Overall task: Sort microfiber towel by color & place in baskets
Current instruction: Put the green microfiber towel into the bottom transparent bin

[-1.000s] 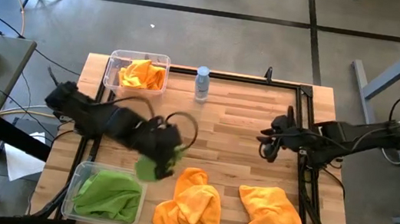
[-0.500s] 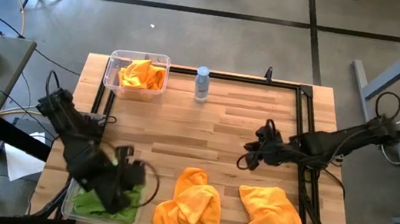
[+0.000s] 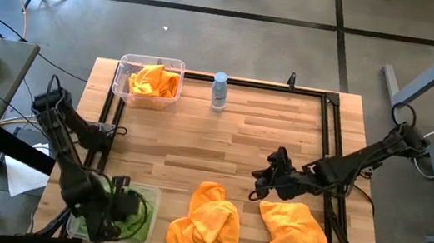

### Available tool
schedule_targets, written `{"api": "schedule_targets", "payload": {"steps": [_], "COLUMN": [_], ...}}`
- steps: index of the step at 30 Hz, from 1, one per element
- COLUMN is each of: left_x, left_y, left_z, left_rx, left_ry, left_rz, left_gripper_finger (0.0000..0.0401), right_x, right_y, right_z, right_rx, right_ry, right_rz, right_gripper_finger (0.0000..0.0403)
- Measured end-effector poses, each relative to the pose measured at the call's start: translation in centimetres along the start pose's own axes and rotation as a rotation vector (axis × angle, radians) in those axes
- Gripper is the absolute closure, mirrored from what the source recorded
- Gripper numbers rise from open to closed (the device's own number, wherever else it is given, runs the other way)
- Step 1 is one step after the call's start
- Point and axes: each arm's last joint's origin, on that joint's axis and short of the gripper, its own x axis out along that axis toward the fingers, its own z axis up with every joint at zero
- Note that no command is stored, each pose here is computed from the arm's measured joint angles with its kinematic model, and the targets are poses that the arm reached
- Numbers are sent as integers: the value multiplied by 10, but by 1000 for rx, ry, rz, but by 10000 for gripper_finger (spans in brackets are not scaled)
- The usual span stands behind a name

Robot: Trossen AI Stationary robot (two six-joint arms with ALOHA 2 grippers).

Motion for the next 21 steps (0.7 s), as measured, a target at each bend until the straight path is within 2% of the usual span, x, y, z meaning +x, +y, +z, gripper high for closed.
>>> {"api": "schedule_targets", "payload": {"steps": [3,6,13,21], "left_x": [10,19,29,31], "left_y": [11,20,26,26], "left_z": [-13,-21,-29,-30], "left_rx": [-123,-333,-732,-965], "left_ry": [-1,-1,78,78], "left_rz": [-55,-90,-54,-37], "left_gripper_finger": [398,398,398,398], "right_x": [1,1,2,4], "right_y": [2,2,1,-2], "right_z": [-3,-3,-1,2], "right_rx": [15,32,34,26], "right_ry": [1,-1,-22,-29], "right_rz": [8,7,-5,-27], "right_gripper_finger": [399,400,402,402]}}
